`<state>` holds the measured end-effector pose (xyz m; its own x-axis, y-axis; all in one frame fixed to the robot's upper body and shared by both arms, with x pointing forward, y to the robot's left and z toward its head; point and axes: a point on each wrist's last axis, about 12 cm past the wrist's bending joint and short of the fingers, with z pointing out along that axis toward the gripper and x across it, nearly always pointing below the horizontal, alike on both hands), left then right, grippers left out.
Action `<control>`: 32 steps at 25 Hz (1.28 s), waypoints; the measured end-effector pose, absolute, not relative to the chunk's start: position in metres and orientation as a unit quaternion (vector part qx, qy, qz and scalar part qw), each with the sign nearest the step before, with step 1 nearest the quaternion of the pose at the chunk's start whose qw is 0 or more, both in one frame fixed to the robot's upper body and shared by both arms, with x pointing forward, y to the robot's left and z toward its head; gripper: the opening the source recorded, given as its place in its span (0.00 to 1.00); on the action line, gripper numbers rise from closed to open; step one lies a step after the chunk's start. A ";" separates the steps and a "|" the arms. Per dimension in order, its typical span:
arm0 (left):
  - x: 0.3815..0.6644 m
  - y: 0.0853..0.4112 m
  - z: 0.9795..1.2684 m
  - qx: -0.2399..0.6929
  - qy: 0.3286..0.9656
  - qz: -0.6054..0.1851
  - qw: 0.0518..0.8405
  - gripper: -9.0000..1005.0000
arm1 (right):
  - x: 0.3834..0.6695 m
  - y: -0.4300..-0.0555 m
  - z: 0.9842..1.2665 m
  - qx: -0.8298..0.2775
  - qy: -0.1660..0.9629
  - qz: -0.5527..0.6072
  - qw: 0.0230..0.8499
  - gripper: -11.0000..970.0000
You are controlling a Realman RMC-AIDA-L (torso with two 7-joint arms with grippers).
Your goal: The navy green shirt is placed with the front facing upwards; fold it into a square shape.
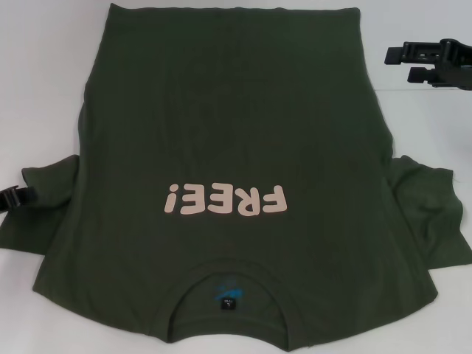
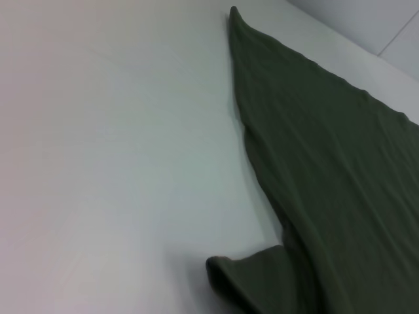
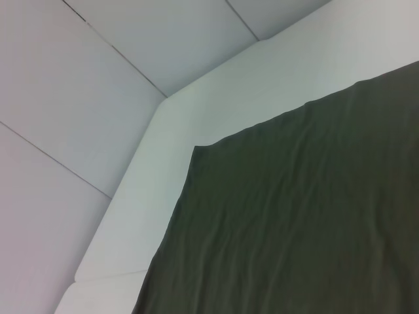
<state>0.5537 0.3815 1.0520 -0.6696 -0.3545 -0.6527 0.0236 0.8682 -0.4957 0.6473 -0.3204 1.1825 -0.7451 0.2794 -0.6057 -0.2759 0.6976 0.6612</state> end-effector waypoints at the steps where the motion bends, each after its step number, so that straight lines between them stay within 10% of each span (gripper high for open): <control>1: 0.554 0.382 1.053 -0.092 0.882 -0.239 0.397 0.05 | 0.647 -0.320 1.182 0.001 0.849 0.389 0.357 0.82; 32: 0.626 0.379 1.144 0.054 0.936 -0.012 0.348 0.01 | 0.647 -0.320 1.183 0.000 0.849 0.390 0.356 0.81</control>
<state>0.6257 0.3794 1.1435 -0.7519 0.0929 -0.6527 0.1092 0.9939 0.0156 0.6469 -0.3201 1.1828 -0.7472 0.2774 -0.6039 -0.2777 0.6952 0.6630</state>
